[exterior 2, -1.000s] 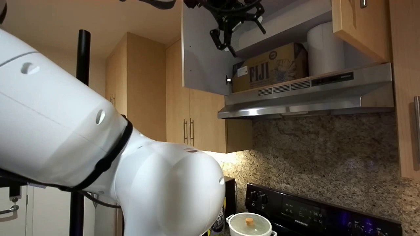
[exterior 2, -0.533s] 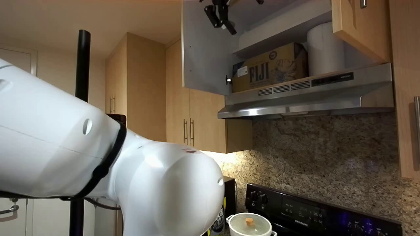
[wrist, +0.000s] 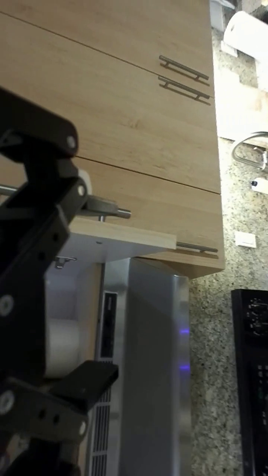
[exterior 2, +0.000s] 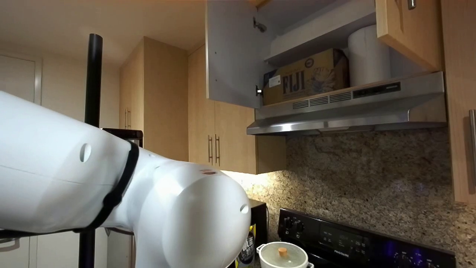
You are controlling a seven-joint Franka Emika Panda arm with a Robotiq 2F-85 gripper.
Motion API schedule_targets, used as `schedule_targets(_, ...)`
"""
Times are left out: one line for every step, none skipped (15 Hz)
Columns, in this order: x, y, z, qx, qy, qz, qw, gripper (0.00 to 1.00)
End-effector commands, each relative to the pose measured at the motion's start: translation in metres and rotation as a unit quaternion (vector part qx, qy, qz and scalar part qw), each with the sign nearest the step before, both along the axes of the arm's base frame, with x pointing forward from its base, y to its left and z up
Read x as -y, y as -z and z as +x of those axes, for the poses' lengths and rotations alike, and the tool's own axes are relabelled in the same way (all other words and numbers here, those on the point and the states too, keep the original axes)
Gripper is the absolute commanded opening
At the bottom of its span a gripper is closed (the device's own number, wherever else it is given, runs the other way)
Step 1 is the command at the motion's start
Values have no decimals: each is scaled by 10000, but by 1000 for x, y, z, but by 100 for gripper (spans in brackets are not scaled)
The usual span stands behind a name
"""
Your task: Close the right cabinet door at the top
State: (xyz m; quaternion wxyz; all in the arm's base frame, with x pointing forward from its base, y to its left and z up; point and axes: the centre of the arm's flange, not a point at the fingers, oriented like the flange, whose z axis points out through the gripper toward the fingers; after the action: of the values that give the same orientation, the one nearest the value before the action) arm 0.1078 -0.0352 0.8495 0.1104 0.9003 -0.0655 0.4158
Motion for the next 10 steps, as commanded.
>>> schedule_targets(24, -1, 8, 492, 109, 247, 9984, 100)
schedule_targets(29, -2, 10, 558, 87, 253, 9981, 100)
schedule_targets(36, -3, 12, 605, 36, 264, 9978, 100)
schedule_targets(42, -3, 14, 644, 7, 286, 9975, 100)
schedule_targets(49, -4, 17, 657, -30, 332, 9973, 100)
schedule_targets(57, -5, 22, 640, -91, 363, 9972, 100)
schedule_targets(64, -5, 27, 602, -160, 403, 9972, 100)
schedule_targets(73, -8, 35, 503, -271, 421, 9975, 100)
schedule_targets(81, -8, 39, 446, -360, 464, 9973, 100)
schedule_targets(90, -10, 46, 352, -509, 500, 9968, 100)
